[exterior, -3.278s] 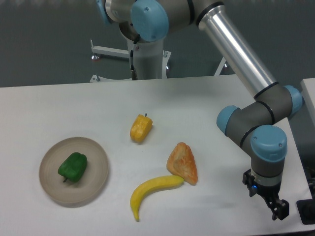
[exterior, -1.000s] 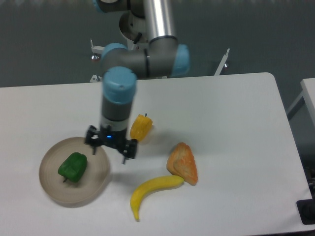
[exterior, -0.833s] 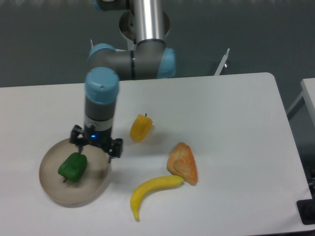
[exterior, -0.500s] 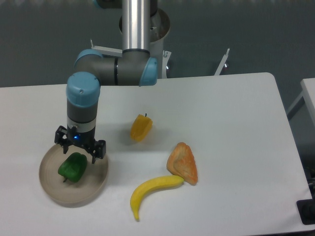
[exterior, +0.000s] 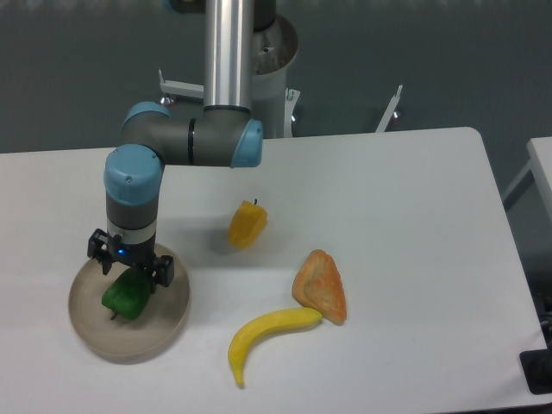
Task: Pick up the green pepper from the plate
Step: 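Lower the gripper onto the green pepper and close on it, then lift the green pepper off the plate and carry it toward the bread slice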
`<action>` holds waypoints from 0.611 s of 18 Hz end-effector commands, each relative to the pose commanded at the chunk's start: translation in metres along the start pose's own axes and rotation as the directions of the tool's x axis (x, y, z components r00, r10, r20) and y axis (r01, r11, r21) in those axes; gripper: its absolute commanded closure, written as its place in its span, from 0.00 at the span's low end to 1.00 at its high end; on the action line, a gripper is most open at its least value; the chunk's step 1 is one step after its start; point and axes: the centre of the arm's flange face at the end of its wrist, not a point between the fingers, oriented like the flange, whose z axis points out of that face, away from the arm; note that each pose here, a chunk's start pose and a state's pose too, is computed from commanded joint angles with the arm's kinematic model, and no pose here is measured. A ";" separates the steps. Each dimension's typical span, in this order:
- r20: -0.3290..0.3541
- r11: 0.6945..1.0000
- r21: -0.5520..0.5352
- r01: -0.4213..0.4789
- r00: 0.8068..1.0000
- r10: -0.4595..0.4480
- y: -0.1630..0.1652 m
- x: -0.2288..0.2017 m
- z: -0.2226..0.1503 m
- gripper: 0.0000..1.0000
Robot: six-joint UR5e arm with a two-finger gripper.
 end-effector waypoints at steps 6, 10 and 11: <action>0.000 0.999 0.006 -0.038 0.999 0.038 -0.005 -0.001 0.000 0.68; 0.006 0.999 0.028 -0.043 0.999 0.043 -0.009 -0.005 -0.014 0.86; 0.009 0.999 0.034 -0.043 0.999 0.043 -0.009 -0.006 -0.018 0.87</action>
